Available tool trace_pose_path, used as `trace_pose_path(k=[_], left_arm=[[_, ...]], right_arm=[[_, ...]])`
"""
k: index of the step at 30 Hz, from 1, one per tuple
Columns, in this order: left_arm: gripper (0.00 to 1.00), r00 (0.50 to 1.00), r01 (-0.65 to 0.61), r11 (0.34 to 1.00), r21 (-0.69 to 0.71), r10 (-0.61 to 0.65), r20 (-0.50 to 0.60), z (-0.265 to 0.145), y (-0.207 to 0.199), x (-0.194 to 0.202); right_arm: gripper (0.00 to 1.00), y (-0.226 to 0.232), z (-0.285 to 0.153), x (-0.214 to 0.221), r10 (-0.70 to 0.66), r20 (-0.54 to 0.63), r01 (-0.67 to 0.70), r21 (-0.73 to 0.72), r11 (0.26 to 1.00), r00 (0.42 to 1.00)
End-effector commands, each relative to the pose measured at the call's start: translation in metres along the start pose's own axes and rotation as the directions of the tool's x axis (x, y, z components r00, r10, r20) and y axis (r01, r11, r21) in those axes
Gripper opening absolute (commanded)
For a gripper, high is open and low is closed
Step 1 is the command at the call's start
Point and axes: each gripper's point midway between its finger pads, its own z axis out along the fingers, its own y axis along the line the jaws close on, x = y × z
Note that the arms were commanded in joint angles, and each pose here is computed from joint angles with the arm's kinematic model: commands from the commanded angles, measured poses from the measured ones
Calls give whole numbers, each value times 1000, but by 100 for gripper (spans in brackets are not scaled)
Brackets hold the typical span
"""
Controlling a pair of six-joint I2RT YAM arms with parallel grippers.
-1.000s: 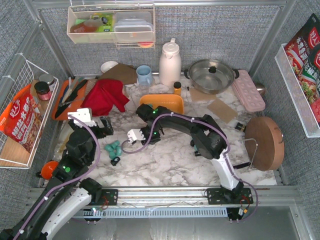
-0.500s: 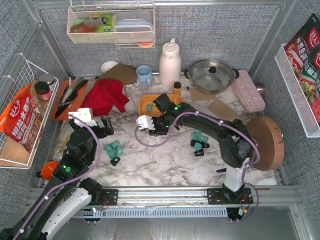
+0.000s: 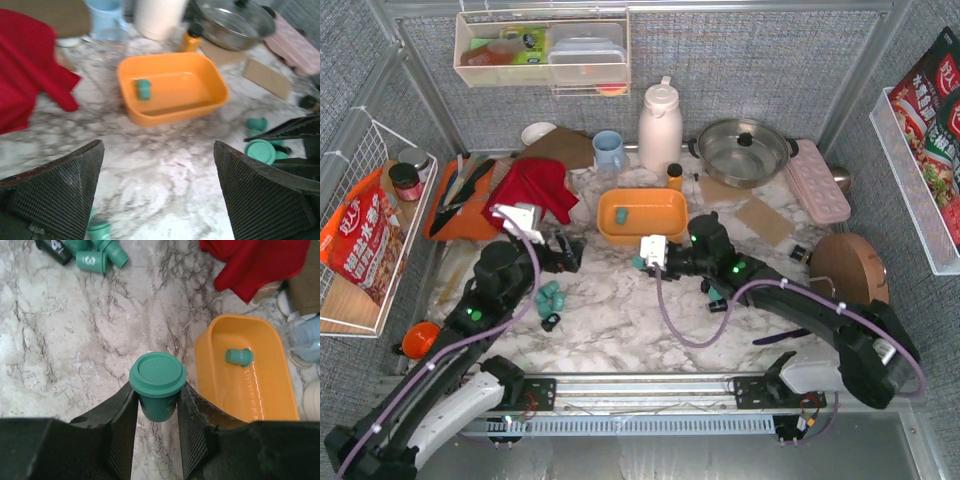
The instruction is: Mix the coffee capsules in the storage basket
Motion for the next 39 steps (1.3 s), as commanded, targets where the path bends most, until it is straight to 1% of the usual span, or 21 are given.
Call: trace_pose_path(k=[1,4,6,9,13,20,25,27,31,35,39], left_arm=[[99,995,95,959,268,-82,-60,11,-59,-3],[99,991,122,923,365,-93,-95,16,-86,-1],[99,990,134,902,411,-107,-89,20,-100,-4],[99,989,136,893,428,-99,-109,26,-117,2],[99,988,129,886,445,-79,-129,36,-141,3],[99,985,140,880,455,-77,-154,52,-178,1],[99,966,92,916,390,13,-258,65,-189,22],[97,960,82,913,399,36,-278,65,-195,29],[88,947,76,904,421,67,-315,62,-205,39],[85,939,78,896,438,81,-334,57,-208,42],[84,934,88,890,448,83,-348,51,-208,43]], right_arm=[[12,-24,-18,-41,-33,201,-6,192,981,979],[13,-26,-36,-48,-57,254,-14,270,963,965],[12,-27,-46,-50,-77,272,-14,318,948,959],[12,-33,-60,-50,-100,270,-14,390,921,958],[12,-32,-70,-45,-144,245,23,437,899,959],[13,-14,-76,-35,-185,203,91,399,912,962],[13,-14,-81,-35,-201,192,107,412,905,961],[13,-14,-82,-35,-204,186,111,414,903,961],[13,-16,-84,-34,-203,179,111,424,899,963],[13,-16,-83,-32,-200,174,110,423,899,964],[13,-17,-82,-29,-196,160,111,428,897,968]])
